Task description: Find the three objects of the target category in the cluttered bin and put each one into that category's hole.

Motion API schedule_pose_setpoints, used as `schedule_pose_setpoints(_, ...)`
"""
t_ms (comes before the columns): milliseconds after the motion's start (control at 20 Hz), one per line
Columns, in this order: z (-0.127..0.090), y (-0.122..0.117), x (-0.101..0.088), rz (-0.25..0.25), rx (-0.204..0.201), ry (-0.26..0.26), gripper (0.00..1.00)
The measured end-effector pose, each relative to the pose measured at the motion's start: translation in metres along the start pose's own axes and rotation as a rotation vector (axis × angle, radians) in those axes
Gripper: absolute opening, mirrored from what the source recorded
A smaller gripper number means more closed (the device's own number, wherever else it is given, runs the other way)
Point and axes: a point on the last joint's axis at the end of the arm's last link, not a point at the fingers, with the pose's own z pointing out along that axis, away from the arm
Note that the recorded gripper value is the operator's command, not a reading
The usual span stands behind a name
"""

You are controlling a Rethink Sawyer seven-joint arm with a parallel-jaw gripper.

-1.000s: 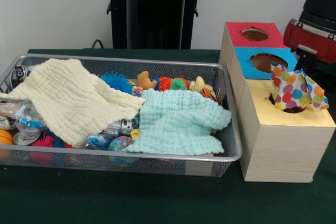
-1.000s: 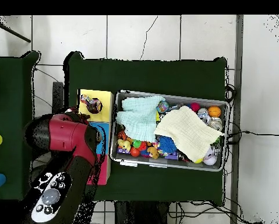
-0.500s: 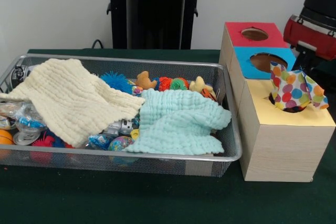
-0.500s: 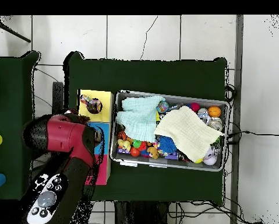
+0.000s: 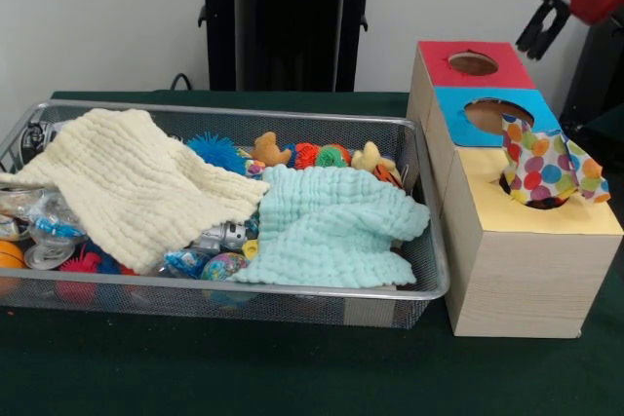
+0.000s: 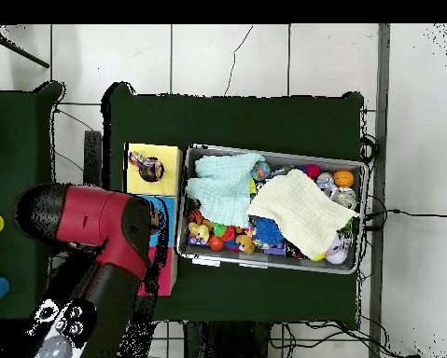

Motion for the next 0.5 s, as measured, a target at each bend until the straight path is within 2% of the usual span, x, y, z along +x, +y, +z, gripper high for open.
schedule_pose_setpoints(100, -0.018, -0.005, -0.006, 0.008, -0.004, 0.021, 0.00)
schedule_pose_setpoints(200, -0.032, -0.006, -0.016, 0.018, -0.031, 0.013, 0.00)
schedule_pose_setpoints(350, -0.059, -0.007, -0.042, 0.040, -0.100, -0.034, 0.00)
schedule_pose_setpoints(450, -0.069, -0.006, -0.051, 0.045, -0.124, -0.054, 0.00)
schedule_pose_setpoints(500, -0.084, -0.004, -0.062, 0.049, -0.155, -0.085, 0.00)
